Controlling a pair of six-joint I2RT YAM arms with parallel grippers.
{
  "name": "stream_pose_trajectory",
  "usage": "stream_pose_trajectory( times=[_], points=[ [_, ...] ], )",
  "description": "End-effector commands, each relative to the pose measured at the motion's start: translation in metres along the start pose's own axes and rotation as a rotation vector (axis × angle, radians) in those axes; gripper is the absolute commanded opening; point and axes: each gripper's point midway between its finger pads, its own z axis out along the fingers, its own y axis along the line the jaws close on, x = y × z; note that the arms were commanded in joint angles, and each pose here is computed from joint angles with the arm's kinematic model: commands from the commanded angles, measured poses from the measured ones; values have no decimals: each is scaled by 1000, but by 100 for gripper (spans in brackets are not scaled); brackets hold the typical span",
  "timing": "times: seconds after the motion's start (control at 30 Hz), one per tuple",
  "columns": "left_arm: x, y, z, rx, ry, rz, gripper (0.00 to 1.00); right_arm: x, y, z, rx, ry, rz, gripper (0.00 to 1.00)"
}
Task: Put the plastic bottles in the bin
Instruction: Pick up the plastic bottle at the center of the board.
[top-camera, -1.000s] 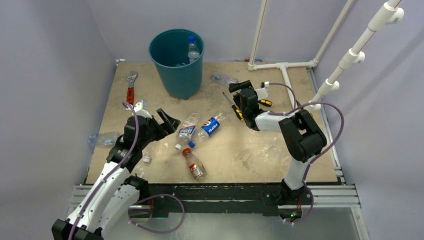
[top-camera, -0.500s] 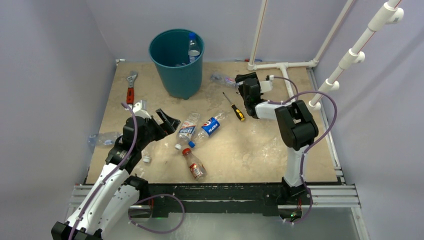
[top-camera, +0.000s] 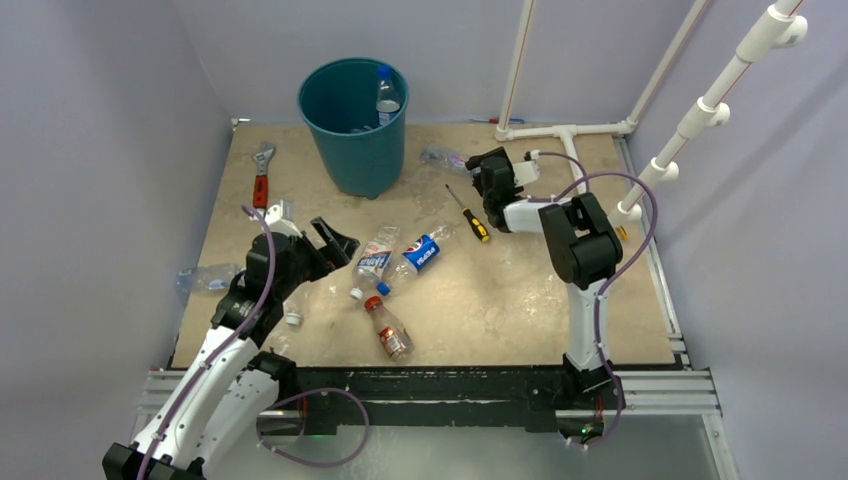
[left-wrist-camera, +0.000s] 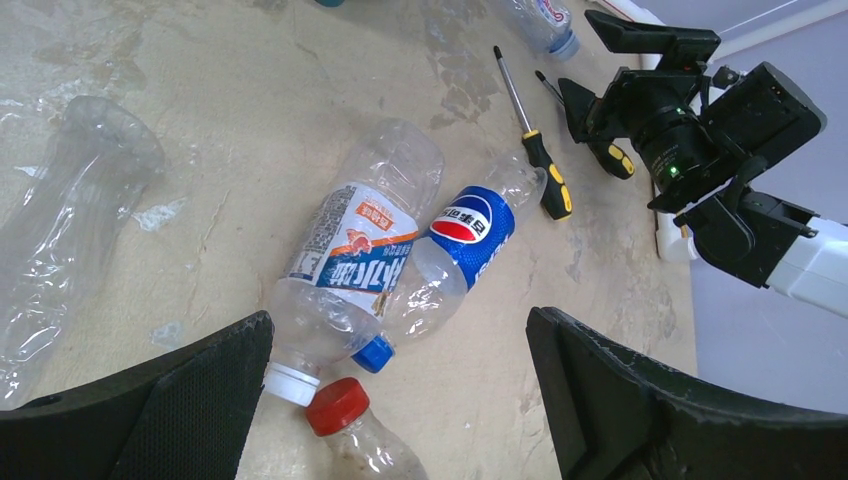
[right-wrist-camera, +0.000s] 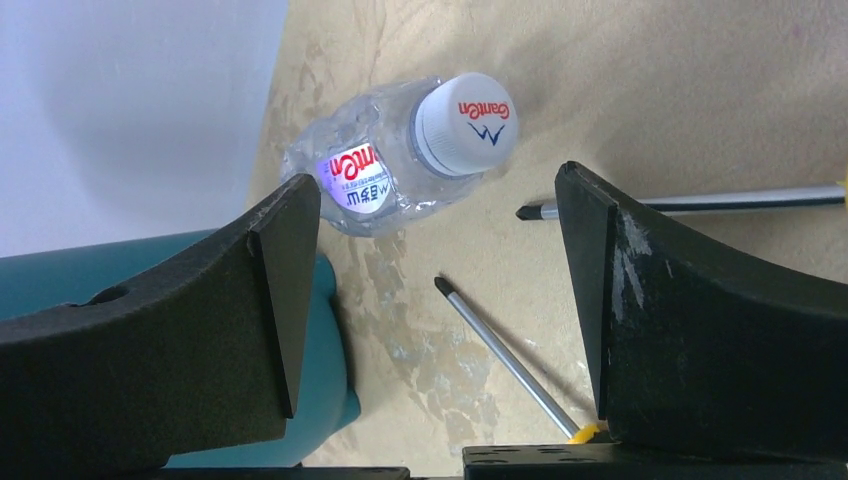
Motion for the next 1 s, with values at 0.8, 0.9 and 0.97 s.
stream_pose_trajectory(
  times=[0.8,0.9,0.97],
  points=[
    [-7,14,-2,-69,-42,39,98,15,7,30,-132,30,2,41],
    [-6,14,0,-70,-34,37,98,7,15,21,-171,12,6,31],
    [-5,13,1,-63,-30,33,98,3,20,14,-191,9,1,25]
  ],
)
